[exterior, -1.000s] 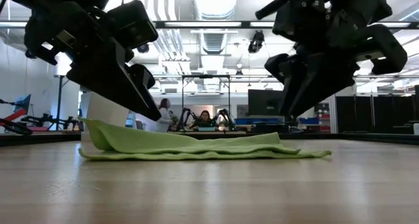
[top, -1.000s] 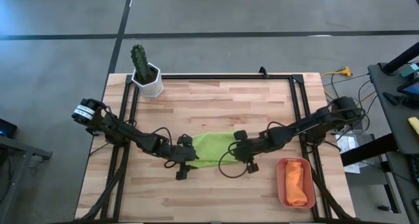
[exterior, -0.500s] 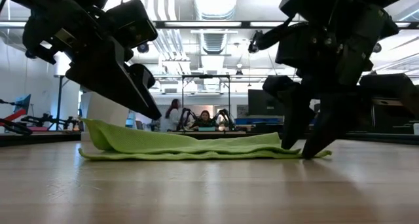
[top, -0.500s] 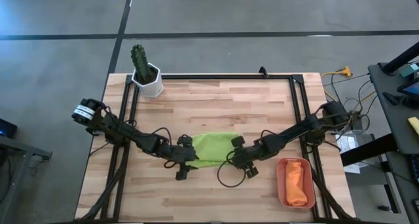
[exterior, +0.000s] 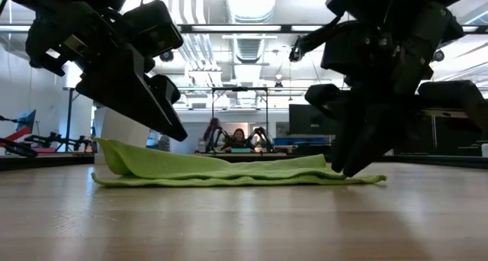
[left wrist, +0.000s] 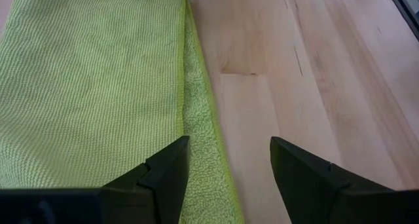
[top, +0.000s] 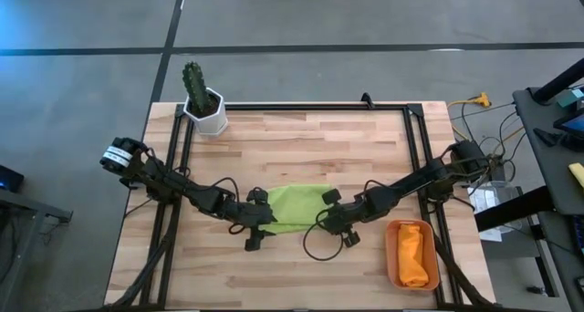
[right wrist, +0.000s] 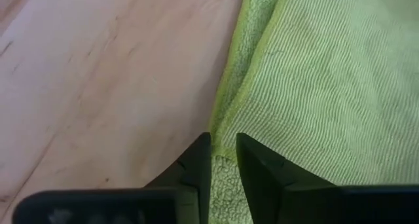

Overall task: Roll microfiber towels into tight, uniform cylinder then place into a basket
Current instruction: Fold the green microfiber cloth

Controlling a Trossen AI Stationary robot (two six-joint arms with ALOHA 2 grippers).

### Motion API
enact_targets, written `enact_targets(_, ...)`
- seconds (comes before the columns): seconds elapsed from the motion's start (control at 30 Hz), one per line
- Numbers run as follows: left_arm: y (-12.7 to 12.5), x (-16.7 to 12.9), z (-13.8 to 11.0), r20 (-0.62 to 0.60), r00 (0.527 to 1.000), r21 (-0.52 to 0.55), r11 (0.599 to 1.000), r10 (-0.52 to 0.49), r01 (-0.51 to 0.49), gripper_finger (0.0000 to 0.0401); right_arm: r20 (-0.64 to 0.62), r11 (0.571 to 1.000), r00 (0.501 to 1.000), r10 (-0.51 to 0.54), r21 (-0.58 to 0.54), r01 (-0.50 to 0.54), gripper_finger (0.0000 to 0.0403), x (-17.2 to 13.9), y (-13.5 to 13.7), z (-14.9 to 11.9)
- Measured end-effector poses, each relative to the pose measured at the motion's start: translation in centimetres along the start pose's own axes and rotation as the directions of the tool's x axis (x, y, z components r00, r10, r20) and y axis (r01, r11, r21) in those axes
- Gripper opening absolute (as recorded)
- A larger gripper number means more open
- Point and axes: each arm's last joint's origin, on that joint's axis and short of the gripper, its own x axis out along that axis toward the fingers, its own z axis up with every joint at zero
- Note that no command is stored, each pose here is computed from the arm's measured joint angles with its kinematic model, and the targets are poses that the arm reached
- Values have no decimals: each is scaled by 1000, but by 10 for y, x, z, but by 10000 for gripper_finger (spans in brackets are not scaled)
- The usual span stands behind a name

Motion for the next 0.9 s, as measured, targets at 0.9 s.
enact_targets(0.9, 0, 0, 0, 3, 1000, -1, 1000, -1, 1, 195, -4, 999, 999, -35, -18, 35, 95, 6, 1, -3)
